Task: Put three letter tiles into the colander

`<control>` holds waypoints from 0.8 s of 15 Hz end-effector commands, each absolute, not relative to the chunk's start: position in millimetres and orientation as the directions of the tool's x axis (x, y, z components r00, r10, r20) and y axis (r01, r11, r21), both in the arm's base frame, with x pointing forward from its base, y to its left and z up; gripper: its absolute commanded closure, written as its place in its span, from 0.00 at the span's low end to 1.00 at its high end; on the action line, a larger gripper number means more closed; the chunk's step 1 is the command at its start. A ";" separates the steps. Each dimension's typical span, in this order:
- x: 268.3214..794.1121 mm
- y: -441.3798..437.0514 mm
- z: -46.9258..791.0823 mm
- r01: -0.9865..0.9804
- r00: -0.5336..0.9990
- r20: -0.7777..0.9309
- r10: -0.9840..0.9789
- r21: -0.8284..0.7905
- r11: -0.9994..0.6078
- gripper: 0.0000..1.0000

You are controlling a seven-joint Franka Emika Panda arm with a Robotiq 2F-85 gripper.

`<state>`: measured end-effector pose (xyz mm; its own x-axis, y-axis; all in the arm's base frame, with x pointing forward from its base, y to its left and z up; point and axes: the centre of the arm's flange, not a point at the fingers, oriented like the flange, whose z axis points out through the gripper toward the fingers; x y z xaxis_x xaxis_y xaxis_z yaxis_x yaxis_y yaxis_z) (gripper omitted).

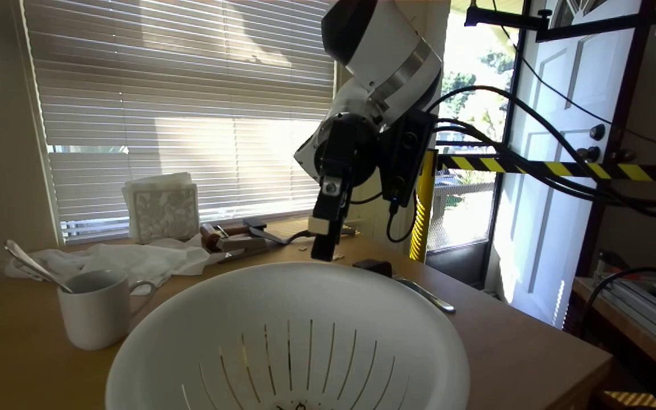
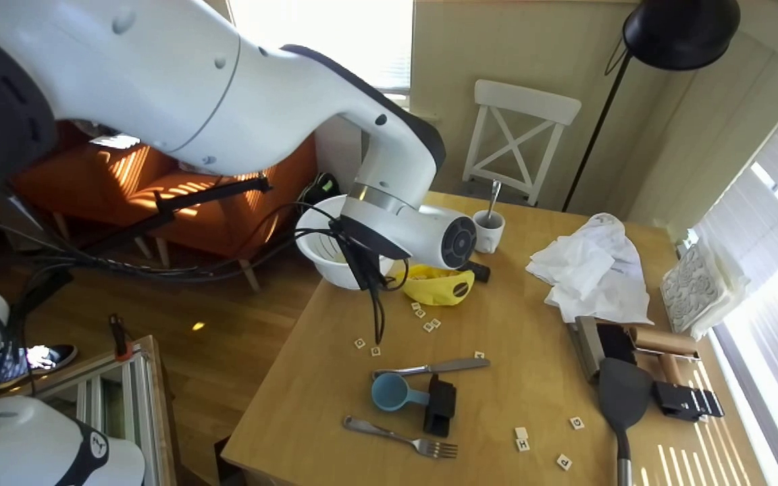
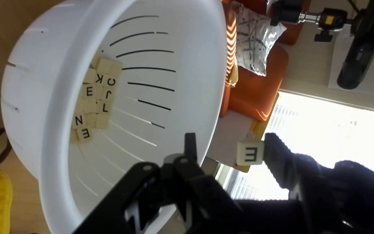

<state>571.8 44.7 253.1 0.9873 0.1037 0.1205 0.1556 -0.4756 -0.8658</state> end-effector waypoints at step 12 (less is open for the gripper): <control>572.3 64.3 257.1 0.134 0.986 0.058 0.153 -0.825 -0.549 0.00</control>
